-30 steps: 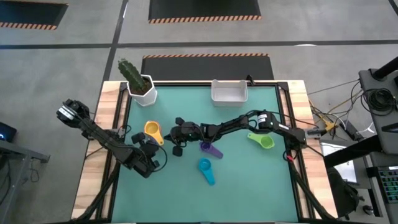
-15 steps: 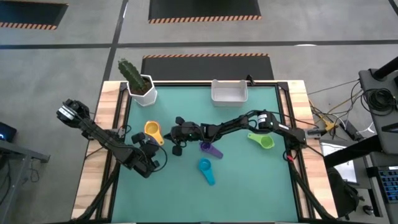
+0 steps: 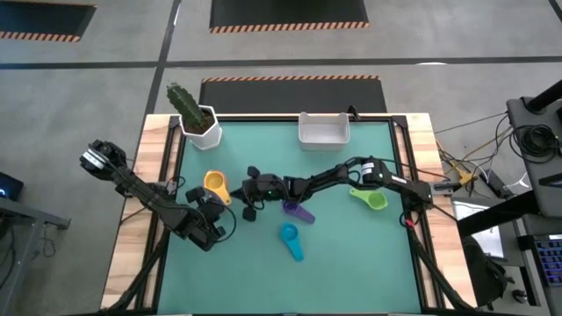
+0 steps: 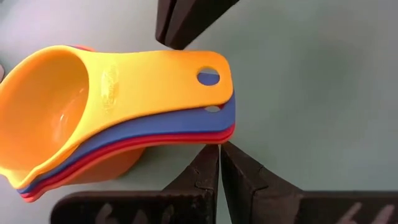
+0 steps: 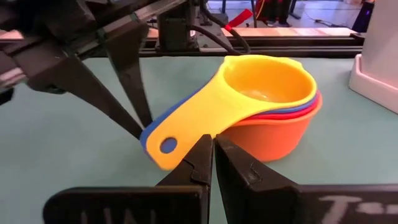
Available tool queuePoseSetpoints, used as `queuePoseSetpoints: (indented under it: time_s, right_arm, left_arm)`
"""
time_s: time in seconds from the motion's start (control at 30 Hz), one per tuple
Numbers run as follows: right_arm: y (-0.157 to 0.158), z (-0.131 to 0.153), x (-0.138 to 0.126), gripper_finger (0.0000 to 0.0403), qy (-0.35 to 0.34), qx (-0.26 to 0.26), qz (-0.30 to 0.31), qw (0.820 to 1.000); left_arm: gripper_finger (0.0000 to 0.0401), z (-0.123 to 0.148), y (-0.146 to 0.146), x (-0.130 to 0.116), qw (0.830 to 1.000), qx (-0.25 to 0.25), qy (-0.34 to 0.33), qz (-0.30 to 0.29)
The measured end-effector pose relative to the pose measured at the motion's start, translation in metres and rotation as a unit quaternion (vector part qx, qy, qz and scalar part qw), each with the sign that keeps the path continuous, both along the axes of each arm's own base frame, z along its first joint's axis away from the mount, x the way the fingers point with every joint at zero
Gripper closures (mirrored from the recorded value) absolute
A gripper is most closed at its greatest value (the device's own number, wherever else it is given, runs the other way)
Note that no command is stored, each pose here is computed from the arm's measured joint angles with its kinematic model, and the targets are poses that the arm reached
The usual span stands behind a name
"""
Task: Nest measuring cups in basket
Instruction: Stack the yellow measuring cup on top of the blue measuring cup
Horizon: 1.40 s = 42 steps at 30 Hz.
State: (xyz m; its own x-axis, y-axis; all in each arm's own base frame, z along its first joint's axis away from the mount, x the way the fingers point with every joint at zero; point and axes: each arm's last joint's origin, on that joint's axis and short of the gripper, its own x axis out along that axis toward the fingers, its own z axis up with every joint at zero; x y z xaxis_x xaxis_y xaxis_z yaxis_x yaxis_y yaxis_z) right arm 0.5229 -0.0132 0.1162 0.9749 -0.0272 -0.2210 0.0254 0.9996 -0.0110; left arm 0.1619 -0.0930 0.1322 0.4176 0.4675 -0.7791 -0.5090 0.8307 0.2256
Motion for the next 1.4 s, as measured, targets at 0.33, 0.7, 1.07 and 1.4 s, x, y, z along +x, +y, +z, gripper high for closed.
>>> queuePoseSetpoints:
  time_s: [0.33,0.7,1.07,1.4]
  right_arm:
    - [0.007,0.000,0.000,0.0394,0.000,0.002,0.007,1.000]
    - [0.004,0.006,0.000,0.0394,0.004,-0.007,-0.007,1.000]
    - [0.005,-0.006,0.000,0.0394,0.011,0.010,-0.009,1.000]
    - [0.008,-0.008,0.001,0.0394,0.007,0.012,-0.004,1.000]
  left_arm:
    - [0.0401,0.000,0.000,0.000,1.000,0.000,-0.001,0.000]
    - [0.0401,0.000,0.000,0.000,1.000,0.000,-0.001,-0.001]
    - [0.0401,0.000,0.000,0.001,1.000,0.009,-0.008,0.000]
    - [0.0401,0.001,0.000,0.001,1.000,0.009,-0.009,0.000]
